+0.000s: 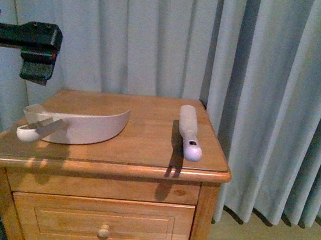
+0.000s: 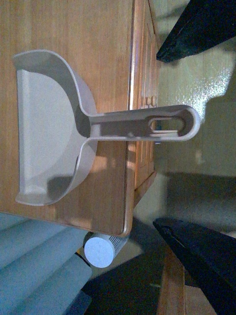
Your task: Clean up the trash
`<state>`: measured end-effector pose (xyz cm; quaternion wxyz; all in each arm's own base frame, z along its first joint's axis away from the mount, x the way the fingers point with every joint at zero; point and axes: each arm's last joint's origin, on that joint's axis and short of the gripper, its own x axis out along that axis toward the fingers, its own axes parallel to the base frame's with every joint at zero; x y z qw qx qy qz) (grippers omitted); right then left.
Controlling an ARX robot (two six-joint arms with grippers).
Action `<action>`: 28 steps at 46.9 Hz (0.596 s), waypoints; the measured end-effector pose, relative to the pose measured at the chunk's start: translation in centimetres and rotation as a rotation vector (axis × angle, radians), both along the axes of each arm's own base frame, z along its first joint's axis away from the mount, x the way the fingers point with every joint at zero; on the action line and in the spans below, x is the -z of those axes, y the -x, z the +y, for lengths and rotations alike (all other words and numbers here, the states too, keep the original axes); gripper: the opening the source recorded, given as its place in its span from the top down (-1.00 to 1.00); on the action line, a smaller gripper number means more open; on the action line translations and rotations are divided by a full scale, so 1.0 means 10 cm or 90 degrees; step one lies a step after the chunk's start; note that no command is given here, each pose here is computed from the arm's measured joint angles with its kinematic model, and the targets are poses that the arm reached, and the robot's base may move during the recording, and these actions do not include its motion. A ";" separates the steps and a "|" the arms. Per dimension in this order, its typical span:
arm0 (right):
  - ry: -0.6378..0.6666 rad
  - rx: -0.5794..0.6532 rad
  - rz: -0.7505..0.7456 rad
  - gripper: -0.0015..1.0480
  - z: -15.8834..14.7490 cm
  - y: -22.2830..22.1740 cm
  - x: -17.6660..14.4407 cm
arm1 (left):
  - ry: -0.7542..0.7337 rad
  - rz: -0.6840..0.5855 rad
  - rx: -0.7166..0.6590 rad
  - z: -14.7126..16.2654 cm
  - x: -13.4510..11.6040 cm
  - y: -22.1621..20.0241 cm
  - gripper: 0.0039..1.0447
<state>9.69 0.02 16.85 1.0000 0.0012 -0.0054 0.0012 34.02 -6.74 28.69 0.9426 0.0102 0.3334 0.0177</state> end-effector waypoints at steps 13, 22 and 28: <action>0.000 0.000 0.000 -0.86 0.00 0.00 0.00 | -0.037 0.031 0.036 -0.16 0.34 -0.34 -0.86; 0.000 0.000 0.000 -0.86 0.00 0.00 0.00 | -0.051 0.059 0.046 -0.20 0.64 -0.51 -0.86; 0.000 0.000 0.000 -0.86 0.00 0.00 0.00 | -0.054 0.066 0.045 -0.21 0.75 -0.59 -0.86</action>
